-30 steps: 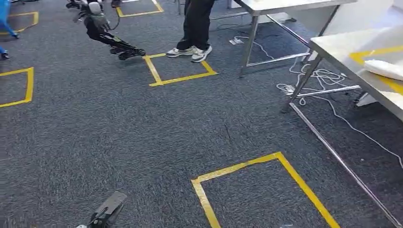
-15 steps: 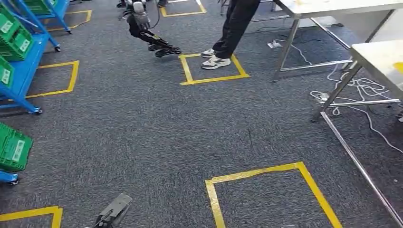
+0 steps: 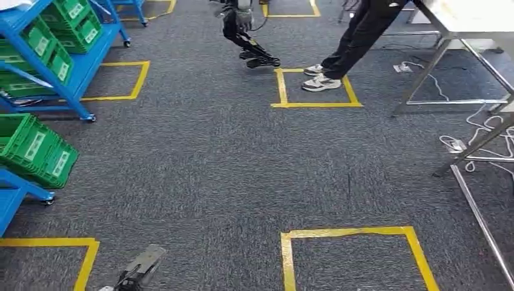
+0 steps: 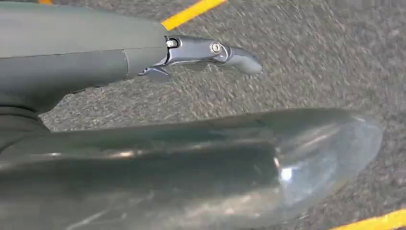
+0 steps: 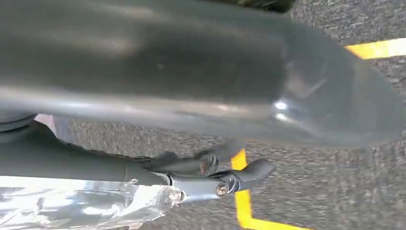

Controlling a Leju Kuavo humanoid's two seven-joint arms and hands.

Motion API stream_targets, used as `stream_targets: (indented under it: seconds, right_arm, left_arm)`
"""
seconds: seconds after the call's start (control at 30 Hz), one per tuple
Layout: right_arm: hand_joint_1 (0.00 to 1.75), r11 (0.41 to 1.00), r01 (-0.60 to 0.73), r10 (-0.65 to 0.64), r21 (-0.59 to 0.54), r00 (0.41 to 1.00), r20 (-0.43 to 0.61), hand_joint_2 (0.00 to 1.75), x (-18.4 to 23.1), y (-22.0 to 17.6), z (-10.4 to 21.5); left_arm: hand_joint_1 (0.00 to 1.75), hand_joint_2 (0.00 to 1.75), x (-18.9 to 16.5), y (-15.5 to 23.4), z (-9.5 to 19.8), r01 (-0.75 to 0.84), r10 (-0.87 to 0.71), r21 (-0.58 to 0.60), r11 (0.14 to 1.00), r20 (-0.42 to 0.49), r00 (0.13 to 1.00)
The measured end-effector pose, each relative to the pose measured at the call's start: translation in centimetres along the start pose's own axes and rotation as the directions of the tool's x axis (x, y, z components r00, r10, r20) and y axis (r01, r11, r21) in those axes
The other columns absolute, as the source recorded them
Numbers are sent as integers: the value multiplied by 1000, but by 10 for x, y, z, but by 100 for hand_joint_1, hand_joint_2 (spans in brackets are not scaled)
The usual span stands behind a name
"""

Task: Take the parts from the cabinet and place them on the table.

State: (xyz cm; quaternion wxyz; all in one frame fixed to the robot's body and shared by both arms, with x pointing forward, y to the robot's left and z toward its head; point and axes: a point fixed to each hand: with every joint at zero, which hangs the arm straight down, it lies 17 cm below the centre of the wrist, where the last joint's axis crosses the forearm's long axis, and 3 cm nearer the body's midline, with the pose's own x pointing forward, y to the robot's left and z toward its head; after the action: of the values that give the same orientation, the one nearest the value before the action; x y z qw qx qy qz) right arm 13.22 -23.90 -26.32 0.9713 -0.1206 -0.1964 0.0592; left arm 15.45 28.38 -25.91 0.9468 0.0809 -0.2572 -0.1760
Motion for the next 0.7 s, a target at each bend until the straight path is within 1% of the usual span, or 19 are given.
stream_targets:
  seconds: [0.27,0.4,0.5,0.7]
  right_arm:
    - [0,1000,-2,2,1,1000,-7,0,-3,0,1]
    - [0,1000,-1,1,-1,1000,-6,0,-3,0,0]
    - [0,1000,-2,2,0,1000,-8,0,-6,0,1]
    - [0,1000,-4,4,-1,1000,-8,0,-8,0,2]
  left_arm:
    - [0,0,0,0,0,0,0,-1,1000,-1,1000]
    - [0,0,-13,-3,4,2,-2,-5,1000,-21,1000]
    - [0,0,-7,-4,3,0,0,-7,1000,-12,1000]
    - [0,0,-14,-6,5,0,0,-9,1000,-19,1000]
